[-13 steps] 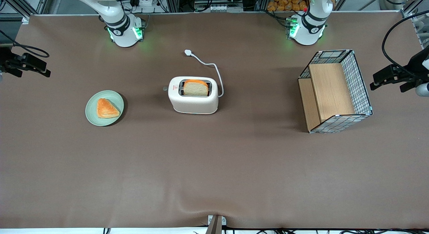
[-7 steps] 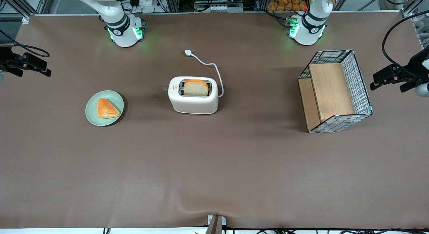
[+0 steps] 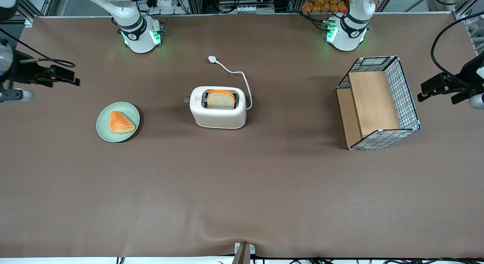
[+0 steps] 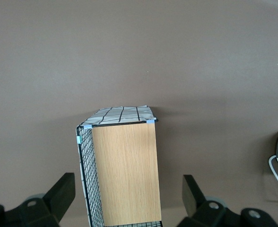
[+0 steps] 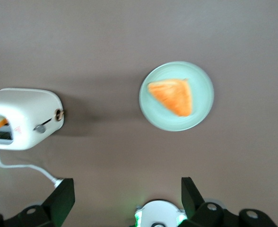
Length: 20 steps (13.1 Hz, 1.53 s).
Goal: Press toaster button with right arm
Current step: 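Swing the right gripper over the green plate toward the toaster side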
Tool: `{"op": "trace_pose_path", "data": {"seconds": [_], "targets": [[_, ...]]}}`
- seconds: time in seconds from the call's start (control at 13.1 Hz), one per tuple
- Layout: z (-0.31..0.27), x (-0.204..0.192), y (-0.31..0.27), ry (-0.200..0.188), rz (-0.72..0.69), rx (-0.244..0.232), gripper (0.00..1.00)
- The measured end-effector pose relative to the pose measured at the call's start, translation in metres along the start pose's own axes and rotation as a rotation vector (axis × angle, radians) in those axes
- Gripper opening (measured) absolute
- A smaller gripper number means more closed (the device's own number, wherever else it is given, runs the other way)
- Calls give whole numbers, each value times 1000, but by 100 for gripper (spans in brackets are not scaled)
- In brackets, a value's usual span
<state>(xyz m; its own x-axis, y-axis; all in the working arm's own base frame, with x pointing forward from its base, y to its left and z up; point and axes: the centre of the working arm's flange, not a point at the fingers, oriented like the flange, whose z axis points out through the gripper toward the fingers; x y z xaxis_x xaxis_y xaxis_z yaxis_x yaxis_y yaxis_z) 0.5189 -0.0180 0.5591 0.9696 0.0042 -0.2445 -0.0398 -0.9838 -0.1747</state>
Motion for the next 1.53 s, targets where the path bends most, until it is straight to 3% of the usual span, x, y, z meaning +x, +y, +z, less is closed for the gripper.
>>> {"op": "trace_pose_path", "data": {"seconds": [0.23,0.76,1.38,1.45,1.53], "targets": [[34,3,-8,-66,-2,84,100],[121,16,-65,-167,-43,235,100],[207,34,-109,-344,-57,315,99],[212,36,-111,-354,-53,334,91],[214,37,-116,-357,-50,356,77]]}}
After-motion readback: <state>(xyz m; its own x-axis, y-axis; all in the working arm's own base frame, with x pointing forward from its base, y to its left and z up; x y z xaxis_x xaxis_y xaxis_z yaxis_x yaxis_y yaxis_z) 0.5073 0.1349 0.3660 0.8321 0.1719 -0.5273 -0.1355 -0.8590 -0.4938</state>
